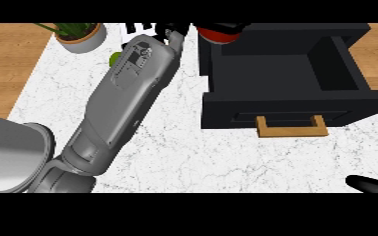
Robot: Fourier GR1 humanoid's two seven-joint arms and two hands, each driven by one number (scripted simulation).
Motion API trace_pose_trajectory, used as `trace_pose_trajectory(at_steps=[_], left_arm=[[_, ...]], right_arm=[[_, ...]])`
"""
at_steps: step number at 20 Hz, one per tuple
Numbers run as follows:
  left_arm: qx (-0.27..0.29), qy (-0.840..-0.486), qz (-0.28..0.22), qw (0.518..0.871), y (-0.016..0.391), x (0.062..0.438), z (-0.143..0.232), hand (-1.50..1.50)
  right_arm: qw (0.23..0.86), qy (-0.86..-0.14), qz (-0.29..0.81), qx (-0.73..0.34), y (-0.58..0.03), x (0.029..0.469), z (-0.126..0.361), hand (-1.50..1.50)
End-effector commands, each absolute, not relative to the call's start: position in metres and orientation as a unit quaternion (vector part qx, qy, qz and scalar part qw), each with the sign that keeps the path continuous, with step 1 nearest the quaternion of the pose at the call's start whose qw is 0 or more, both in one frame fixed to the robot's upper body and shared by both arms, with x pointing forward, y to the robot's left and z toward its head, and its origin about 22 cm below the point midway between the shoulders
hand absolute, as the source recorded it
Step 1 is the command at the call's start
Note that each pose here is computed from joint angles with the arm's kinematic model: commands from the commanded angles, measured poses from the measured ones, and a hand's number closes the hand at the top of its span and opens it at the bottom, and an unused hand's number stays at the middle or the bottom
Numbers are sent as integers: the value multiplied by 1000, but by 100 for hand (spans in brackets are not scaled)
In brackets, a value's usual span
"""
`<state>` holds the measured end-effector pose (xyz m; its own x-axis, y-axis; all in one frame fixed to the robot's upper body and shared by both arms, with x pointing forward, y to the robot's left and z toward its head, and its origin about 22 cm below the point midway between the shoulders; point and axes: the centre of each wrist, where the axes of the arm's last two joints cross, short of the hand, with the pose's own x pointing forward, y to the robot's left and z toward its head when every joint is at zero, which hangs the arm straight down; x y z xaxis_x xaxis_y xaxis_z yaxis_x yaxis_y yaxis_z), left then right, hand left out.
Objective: Pick up the can, place it into the drawer and close the drawer
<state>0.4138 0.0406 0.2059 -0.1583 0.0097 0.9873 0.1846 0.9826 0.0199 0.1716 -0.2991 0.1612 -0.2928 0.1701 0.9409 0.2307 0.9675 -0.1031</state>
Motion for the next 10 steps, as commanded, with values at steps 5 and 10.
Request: trace_pose_trajectory(at_steps=[5,10], left_arm=[[-53,-745,-80,660,4,422,241,150],[-40,-744,-96,660,-8,423,244,150]], right_arm=[[577,-808,-20,-119,-299,173,153,-150],[572,-812,-13,-117,-299,168,168,-150]])
